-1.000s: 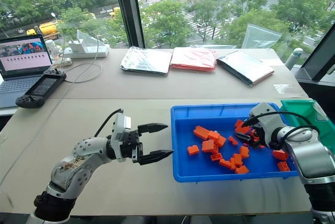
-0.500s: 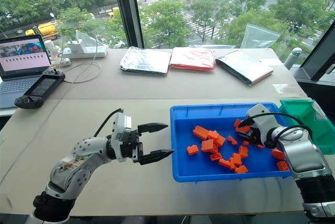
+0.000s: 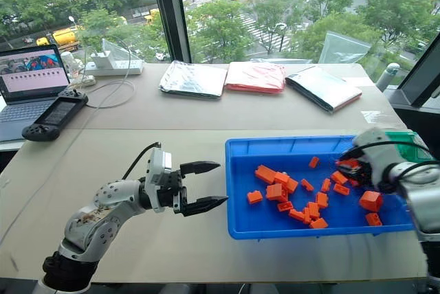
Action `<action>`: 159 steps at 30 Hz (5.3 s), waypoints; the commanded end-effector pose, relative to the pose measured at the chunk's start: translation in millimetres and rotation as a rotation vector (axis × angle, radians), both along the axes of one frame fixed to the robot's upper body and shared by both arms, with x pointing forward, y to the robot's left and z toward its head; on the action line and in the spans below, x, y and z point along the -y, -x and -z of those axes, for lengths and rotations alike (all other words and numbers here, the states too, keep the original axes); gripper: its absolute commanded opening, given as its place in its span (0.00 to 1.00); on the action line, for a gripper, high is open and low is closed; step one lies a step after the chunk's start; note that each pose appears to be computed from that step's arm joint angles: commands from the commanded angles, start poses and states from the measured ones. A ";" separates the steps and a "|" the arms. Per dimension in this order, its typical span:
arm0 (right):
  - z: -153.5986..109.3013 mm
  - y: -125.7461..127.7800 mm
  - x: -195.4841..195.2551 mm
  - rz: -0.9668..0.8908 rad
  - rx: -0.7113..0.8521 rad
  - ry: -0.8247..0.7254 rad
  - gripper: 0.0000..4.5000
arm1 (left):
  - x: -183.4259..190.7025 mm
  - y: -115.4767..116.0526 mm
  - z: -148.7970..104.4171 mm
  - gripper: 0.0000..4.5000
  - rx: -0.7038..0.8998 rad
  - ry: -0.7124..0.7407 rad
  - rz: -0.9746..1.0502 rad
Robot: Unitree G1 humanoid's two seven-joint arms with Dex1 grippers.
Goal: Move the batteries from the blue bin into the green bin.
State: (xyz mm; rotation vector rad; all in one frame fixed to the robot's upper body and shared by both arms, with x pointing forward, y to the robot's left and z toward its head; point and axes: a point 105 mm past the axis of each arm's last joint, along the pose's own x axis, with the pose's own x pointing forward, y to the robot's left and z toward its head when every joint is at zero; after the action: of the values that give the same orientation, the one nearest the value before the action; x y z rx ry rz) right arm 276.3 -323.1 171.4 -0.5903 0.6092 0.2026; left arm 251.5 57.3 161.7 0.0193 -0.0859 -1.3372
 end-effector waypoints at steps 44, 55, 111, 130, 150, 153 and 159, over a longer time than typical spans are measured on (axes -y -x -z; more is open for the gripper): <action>38.3 -40.2 14.0 0.227 0.017 -0.130 1.00 | 1.9 10.2 -8.3 1.00 0.039 0.020 0.026; 36.8 -38.8 -5.6 0.159 -0.006 -0.275 1.00 | 2.6 9.3 -11.9 1.00 0.040 0.017 0.017; -17.6 29.8 -24.7 0.042 -0.014 -0.270 0.32 | -1.2 10.5 -5.2 1.00 0.021 0.000 0.036; 25.3 23.3 -41.8 -0.040 -0.124 -0.189 0.71 | 2.1 10.3 -8.9 1.00 0.025 -0.006 0.042; 12.9 -90.7 4.9 0.038 0.062 -0.032 0.94 | 6.3 10.3 -8.3 1.00 0.030 0.006 0.027; 15.8 -93.0 13.7 0.042 0.035 -0.004 0.94 | 6.5 11.0 -8.2 1.00 0.031 0.008 0.023; 31.5 -92.5 19.8 0.030 -0.084 -0.030 0.94 | 5.9 12.4 -8.0 1.00 0.031 0.017 0.000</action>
State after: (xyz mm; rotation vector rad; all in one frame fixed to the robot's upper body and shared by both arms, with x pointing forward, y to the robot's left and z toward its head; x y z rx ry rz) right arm 370.3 -333.9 138.5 -0.5248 0.6689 0.2216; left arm 246.1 54.0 159.5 0.0117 -0.0649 -1.3247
